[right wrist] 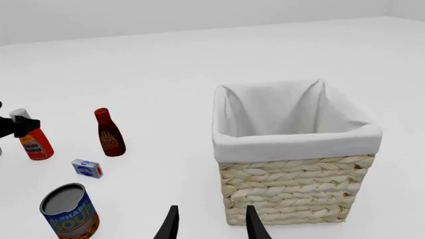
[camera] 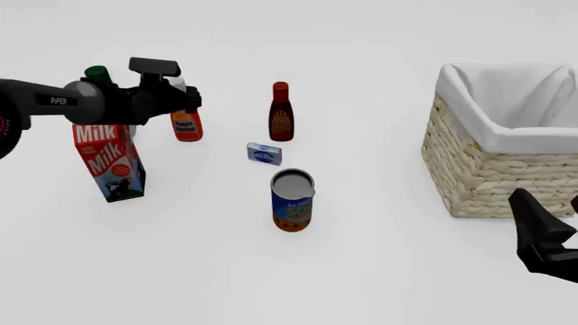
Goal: Pick the ketchup and place it in the basket.
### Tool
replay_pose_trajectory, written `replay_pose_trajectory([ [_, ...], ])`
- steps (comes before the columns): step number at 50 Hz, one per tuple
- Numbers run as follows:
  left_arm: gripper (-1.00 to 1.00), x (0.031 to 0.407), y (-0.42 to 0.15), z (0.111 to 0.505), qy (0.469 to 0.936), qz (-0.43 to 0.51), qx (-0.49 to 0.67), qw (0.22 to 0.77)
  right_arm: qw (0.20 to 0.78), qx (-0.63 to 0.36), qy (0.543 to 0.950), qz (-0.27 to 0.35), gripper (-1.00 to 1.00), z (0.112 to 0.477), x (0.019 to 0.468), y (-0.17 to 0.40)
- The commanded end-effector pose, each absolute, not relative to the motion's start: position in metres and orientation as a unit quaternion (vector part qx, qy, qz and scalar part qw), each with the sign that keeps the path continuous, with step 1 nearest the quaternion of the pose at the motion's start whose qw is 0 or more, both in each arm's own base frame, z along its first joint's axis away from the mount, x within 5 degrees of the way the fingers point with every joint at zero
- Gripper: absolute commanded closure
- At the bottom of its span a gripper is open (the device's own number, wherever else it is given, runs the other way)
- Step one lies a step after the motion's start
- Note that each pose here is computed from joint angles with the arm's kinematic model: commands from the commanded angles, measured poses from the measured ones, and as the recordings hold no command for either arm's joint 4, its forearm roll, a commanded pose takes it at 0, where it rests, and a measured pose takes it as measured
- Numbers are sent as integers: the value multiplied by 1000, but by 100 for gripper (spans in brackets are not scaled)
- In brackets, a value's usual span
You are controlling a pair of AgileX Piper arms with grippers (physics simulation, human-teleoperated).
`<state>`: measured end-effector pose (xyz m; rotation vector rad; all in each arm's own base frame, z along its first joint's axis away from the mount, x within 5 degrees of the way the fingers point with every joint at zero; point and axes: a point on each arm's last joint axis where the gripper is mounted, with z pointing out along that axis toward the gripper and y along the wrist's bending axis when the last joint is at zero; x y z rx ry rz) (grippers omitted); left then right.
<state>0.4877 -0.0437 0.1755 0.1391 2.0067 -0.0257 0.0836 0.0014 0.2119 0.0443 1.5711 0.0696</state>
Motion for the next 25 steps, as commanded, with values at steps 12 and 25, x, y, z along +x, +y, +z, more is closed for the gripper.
replay_pose_trajectory([
  [12, 100, 496, -39, 162, 846, -5, 58, 531, 706, 22, 707, 32, -100, 212, 84, 1],
  [25, 100, 484, -41, 181, 840, -8, 59, 539, 709, 21, 705, 31, -100, 212, 83, 1],
])
